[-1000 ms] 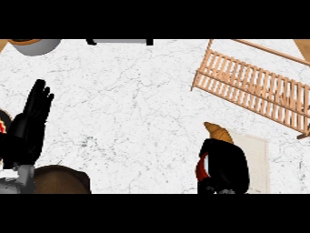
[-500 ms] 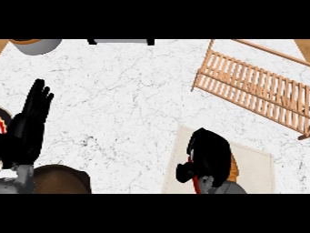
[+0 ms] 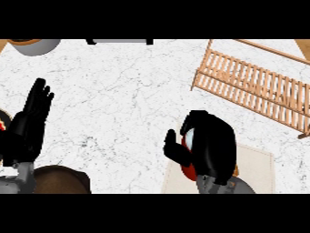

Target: Pick the can from the placemat and place it in the tiered shelf

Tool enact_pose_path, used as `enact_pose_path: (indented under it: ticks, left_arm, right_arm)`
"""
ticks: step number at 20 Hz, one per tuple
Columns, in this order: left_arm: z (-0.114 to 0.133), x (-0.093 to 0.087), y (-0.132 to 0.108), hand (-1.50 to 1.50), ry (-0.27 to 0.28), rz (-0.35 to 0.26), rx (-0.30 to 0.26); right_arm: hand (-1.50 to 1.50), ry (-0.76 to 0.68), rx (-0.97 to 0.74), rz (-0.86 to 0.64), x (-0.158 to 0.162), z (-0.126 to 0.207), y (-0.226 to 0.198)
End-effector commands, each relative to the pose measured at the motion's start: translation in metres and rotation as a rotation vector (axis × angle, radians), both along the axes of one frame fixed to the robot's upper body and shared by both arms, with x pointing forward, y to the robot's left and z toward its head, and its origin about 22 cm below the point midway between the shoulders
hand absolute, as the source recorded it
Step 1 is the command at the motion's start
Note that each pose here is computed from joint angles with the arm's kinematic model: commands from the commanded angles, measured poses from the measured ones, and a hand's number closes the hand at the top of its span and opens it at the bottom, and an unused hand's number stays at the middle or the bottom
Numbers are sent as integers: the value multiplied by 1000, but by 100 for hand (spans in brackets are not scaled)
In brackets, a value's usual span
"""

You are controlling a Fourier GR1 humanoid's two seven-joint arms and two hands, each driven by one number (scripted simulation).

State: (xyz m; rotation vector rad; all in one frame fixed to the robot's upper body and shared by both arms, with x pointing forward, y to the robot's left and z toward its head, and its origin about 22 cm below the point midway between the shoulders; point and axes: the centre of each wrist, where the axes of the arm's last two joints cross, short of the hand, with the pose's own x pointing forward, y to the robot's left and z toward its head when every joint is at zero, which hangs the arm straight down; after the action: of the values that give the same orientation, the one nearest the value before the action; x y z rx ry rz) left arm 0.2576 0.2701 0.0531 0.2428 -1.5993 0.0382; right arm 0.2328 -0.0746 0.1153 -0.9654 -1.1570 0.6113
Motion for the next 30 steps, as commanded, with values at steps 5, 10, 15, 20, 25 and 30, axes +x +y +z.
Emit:
enact_pose_path:
  ticks: [5,10,15,20,25,30]
  left_arm:
    - [0,-1,0,0,-8,7,1]
    - [-3,-3,-8,0,12,10,-5]
    - [-2,-3,2,0,4,19,-10]
    - [-9,-3,-9,0,-7,14,-6]
    - [-13,5,-13,0,4,-4,0]
    - [9,-9,6,0,-11,5,2]
  right_arm:
    - [150,-247,113,-350,-8,70,-10]
    - [150,-276,9,-431,-10,92,-21]
    - [150,-318,15,-485,-9,107,-39]
    - [150,-345,25,-534,13,119,-61]
    - [150,-381,50,-527,35,114,-72]
    - [150,-385,48,-566,58,93,-110]
